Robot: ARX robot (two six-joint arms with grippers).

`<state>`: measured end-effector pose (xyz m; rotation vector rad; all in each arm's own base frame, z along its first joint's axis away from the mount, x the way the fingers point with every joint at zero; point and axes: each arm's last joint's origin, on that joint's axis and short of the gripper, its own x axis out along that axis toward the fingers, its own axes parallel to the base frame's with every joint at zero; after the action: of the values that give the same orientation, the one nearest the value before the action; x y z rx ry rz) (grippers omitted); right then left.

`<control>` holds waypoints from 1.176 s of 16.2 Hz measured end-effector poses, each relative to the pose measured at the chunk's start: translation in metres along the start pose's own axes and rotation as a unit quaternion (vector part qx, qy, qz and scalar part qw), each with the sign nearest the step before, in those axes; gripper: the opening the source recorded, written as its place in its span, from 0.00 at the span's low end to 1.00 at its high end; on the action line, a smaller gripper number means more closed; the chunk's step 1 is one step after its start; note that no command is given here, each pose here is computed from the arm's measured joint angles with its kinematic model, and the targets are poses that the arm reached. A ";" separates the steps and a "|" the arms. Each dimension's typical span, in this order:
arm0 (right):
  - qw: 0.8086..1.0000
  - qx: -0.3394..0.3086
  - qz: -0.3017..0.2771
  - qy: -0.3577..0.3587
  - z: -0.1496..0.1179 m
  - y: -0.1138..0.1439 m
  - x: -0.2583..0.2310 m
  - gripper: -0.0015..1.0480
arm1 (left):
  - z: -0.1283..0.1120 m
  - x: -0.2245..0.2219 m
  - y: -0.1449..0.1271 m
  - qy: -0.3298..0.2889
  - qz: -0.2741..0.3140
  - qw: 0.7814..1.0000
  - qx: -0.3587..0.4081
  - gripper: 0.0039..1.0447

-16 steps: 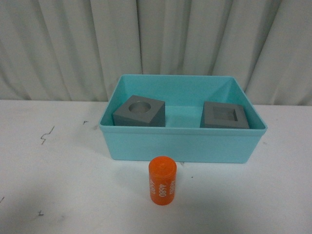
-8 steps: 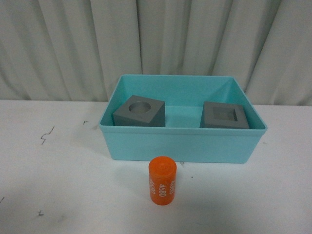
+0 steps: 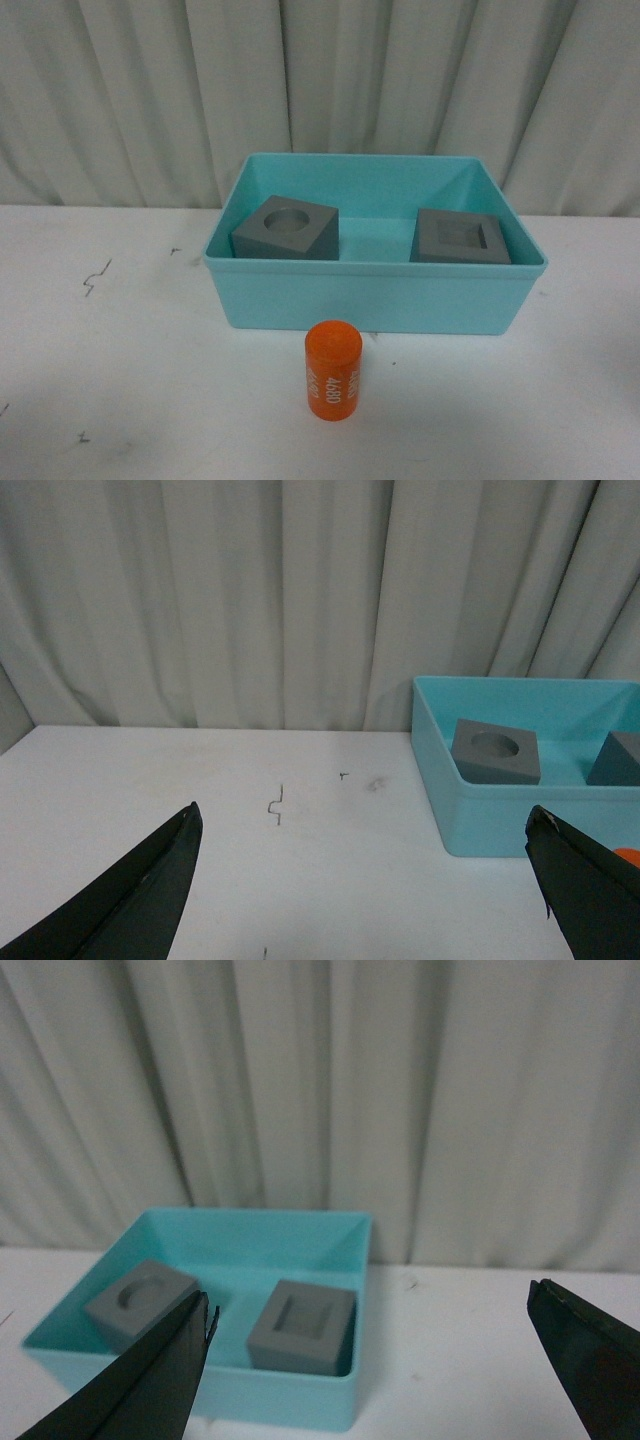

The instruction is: Place gray and orange parts in blue box

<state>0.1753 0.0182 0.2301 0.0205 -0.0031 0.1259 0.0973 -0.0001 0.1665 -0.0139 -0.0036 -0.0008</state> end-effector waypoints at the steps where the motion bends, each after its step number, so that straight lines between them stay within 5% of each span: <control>1: 0.998 0.022 0.030 0.048 0.005 0.006 0.029 0.94 | 0.000 0.000 0.000 0.000 0.000 1.000 0.000 0.94; 4: 0.954 0.099 0.097 0.266 -0.019 0.027 0.117 0.94 | 0.000 0.000 0.000 0.000 0.000 1.000 0.000 0.94; 9: 0.881 0.096 0.133 0.444 -0.048 0.063 0.153 0.94 | 0.000 0.000 0.000 0.000 0.000 1.000 0.000 0.94; 19: 0.839 0.002 0.193 0.508 -0.092 0.124 0.171 0.94 | 0.000 0.000 0.000 0.000 0.000 1.000 0.000 0.94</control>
<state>0.3292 0.1642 0.1418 -0.0469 1.0714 0.5334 0.0973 -0.0001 0.1665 -0.0139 -0.0036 -0.0004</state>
